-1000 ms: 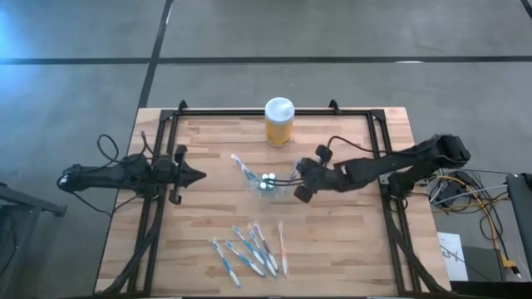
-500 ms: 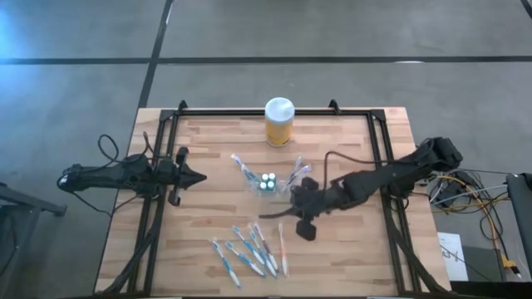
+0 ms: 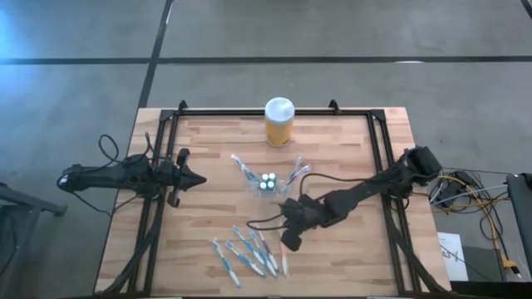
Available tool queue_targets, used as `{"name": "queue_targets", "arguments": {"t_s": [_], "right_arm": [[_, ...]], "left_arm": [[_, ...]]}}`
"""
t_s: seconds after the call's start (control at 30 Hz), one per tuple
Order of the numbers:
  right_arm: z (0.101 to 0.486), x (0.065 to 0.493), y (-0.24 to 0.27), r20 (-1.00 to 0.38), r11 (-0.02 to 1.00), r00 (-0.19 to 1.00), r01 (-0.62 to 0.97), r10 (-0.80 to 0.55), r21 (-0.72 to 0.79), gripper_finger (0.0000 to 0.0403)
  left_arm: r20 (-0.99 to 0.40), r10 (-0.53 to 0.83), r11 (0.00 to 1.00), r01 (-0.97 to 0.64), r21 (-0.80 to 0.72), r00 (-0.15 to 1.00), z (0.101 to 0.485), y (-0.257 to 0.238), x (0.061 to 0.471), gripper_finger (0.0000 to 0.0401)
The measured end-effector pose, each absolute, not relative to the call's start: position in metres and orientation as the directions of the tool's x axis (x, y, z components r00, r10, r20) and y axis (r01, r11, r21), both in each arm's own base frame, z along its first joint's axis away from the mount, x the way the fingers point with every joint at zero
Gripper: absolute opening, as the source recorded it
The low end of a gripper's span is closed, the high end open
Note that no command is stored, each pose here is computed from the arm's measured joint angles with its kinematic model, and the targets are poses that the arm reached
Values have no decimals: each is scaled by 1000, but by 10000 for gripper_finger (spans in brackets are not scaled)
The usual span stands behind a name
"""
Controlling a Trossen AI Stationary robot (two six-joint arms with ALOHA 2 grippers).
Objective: Pick & Place toothbrushing station
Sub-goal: Put the orange toothbrush into the transparent organizer
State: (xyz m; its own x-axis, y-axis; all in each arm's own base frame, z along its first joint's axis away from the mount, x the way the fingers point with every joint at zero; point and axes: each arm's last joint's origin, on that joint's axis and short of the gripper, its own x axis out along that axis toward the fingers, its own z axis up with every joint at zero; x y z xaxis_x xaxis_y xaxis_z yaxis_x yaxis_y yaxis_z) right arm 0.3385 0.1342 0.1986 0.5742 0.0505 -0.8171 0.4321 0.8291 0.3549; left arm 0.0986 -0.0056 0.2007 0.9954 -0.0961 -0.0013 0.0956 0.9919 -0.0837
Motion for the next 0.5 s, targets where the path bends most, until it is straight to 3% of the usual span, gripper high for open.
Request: {"name": "queue_targets", "arguments": {"t_s": [0.5], "right_arm": [[157, 351, 140, -888, 722, 449, 580, 102, 376, 207]], "left_arm": [[-1, -97, 990, 96, -106, 995, 201, -6, 99, 15]]}}
